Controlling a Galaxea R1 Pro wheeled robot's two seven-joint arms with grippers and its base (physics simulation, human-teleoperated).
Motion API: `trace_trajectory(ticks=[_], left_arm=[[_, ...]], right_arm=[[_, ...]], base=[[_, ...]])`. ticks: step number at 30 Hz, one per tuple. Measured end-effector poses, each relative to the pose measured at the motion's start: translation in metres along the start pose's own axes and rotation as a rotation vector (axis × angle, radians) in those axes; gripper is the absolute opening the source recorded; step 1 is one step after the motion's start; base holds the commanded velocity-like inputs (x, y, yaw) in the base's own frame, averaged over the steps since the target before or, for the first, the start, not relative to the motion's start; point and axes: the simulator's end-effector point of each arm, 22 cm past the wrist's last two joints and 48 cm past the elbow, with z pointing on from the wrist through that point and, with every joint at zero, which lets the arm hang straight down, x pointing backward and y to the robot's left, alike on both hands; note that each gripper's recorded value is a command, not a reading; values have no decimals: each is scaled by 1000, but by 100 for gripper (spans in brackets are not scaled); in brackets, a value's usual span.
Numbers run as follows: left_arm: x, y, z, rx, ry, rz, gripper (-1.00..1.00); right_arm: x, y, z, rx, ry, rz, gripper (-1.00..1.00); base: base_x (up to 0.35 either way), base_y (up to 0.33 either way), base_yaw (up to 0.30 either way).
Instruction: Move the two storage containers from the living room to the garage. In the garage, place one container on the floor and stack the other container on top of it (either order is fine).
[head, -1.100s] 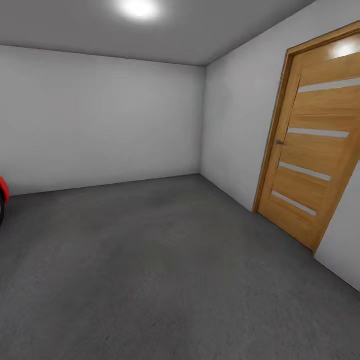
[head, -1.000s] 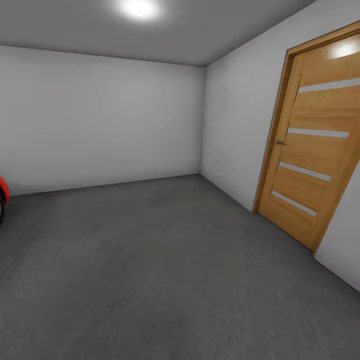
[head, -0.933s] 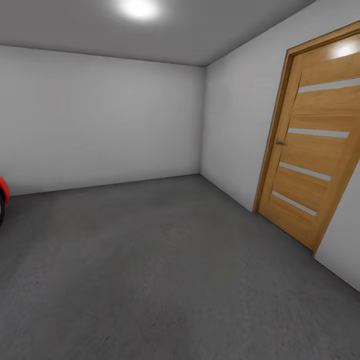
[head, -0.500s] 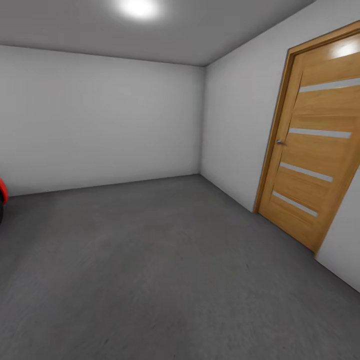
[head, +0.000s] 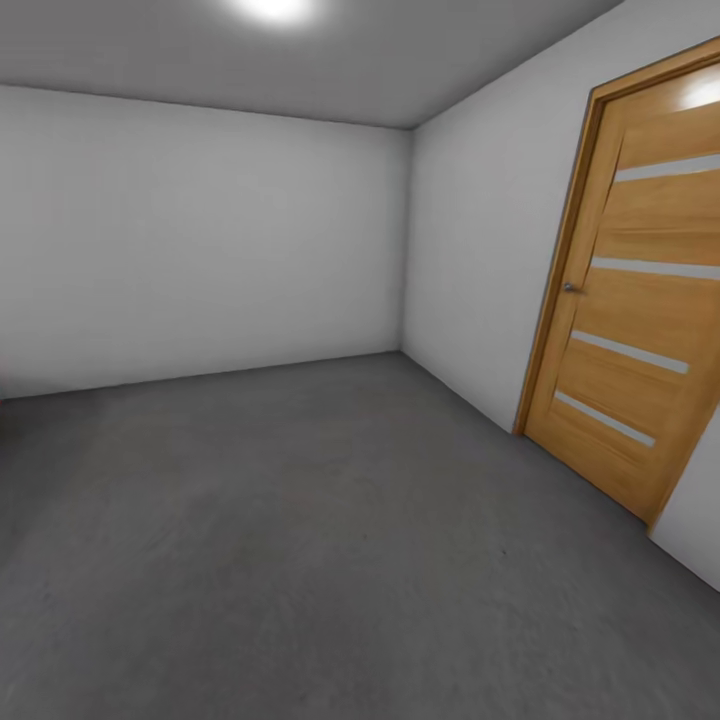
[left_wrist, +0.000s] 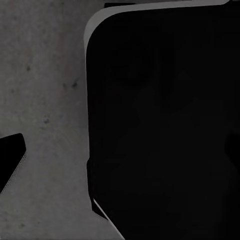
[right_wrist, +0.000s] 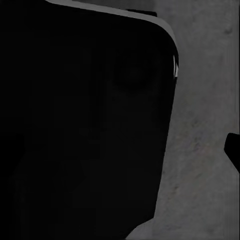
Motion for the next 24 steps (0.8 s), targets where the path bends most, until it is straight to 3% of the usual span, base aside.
trace_trajectory(ticks=[1,2,18,24], left_arm=[[0,0,0,0,0,0,100],[0,0,0,-1,1,0,100],[1,3,0,-4,6,-2,100],[1,3,0,-4,6,-2,100]], right_arm=[[1,4,0,-15,2,-260,100],[1,4,0,-18,1,-295,100],[1,4,0,-18,0,-297,100],[0,5,0,-19,0,-295,100]], base=[[322,0,0],[322,0,0],[322,0,-3],[322,0,-164]])
